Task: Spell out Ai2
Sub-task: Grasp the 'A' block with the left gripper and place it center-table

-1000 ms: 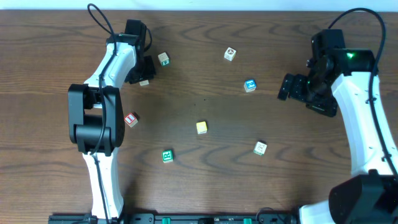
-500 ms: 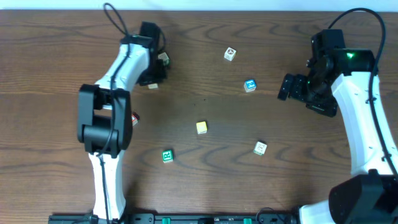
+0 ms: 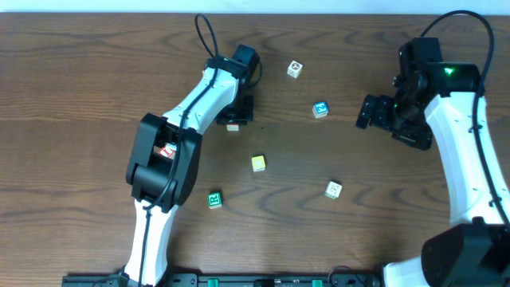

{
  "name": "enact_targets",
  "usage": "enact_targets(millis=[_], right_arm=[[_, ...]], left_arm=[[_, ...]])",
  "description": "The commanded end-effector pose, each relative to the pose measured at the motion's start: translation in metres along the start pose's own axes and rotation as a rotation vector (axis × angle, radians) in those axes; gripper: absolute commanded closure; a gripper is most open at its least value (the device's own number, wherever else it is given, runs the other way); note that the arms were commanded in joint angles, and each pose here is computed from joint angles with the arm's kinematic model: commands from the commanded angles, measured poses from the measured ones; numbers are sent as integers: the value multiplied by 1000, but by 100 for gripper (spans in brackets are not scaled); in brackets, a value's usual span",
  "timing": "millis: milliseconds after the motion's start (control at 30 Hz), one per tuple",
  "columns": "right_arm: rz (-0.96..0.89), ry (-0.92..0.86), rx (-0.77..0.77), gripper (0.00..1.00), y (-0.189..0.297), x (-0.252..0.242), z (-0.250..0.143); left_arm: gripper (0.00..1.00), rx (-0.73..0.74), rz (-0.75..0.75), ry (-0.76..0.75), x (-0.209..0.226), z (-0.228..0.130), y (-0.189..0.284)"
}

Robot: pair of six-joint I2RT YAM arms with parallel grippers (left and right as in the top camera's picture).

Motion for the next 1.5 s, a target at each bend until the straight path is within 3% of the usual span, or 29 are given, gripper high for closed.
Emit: enact_targets(millis=[0, 367, 633, 1267, 1467], right_arm=[[-4, 2, -11, 1, 2, 1, -2], [-8, 2, -6, 1, 2, 0, -3], [-8, 2, -6, 1, 2, 0, -3], [-10, 2, -3, 1, 2, 0, -4], [-10, 2, -3, 1, 2, 0, -4]], left_arm=[[86, 51, -84, 13, -14, -6, -9], [87, -54, -50, -35, -27, 5, -9], [86, -27, -42, -34, -26, 1, -10], [60, -26, -11, -13, -23, 1, -9], [60, -43, 12, -13, -22, 3, -7]])
Point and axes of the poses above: each gripper's point midway between its finger pads, its own y axis back along the fingers, its own x axis along the line the jaws close on, z = x × y, the point moved 10 cm from there along y, back along the fingers, and after that the axes turned 14 degrees about -y, right-handed, at the moved point
